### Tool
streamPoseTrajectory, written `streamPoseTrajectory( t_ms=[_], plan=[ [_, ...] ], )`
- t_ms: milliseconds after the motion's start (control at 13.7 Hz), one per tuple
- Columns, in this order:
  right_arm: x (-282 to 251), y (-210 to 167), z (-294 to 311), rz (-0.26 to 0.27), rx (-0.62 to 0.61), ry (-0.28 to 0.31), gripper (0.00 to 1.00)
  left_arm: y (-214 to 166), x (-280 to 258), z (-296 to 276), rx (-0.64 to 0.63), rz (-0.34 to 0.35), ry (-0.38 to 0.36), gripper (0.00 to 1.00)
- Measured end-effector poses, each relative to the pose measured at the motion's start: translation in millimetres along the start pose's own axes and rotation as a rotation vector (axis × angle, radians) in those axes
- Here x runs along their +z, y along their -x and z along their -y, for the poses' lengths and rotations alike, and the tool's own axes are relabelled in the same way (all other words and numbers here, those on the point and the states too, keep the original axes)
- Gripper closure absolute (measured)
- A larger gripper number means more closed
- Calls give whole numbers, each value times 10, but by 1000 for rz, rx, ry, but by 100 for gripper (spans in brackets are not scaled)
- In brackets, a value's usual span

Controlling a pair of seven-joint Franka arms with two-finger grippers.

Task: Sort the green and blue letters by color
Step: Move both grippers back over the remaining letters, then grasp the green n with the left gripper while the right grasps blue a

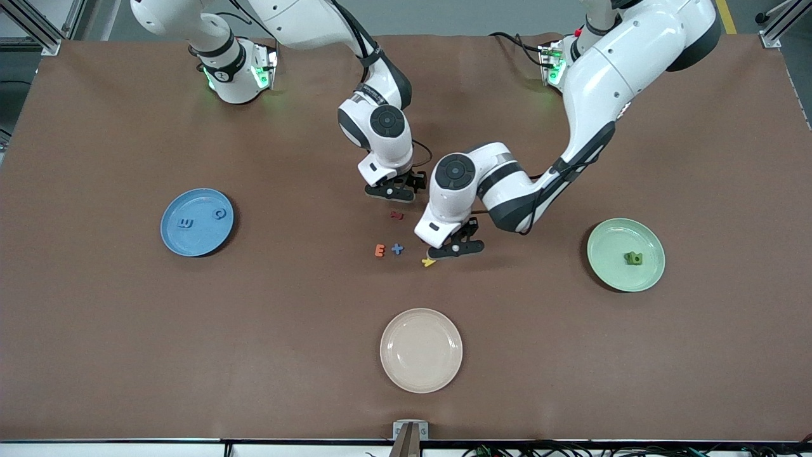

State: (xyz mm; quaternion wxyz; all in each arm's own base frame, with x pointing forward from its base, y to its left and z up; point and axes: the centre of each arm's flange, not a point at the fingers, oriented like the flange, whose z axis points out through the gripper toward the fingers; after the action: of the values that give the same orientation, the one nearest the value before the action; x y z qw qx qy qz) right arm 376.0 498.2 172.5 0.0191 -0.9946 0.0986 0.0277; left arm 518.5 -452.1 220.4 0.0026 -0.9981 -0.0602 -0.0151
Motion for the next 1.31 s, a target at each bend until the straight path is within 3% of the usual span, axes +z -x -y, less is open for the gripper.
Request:
streamPoseTrajectory(
  t_ms=[146,292,511,1313],
  plan=[
    [-8,-7,2,-2,1,-1,22,35,53,-92,6,7,7,35],
    [-13,-11,4,-4,0,-1,26,72,131,-136,11,18,6,37],
    [-13,-6,11,-12,-10,0,26,121,218,-164,18,32,3,40],
    [-36,-33,27,-37,-31,-2,41,249,392,-265,48,34,11,48]
  ],
)
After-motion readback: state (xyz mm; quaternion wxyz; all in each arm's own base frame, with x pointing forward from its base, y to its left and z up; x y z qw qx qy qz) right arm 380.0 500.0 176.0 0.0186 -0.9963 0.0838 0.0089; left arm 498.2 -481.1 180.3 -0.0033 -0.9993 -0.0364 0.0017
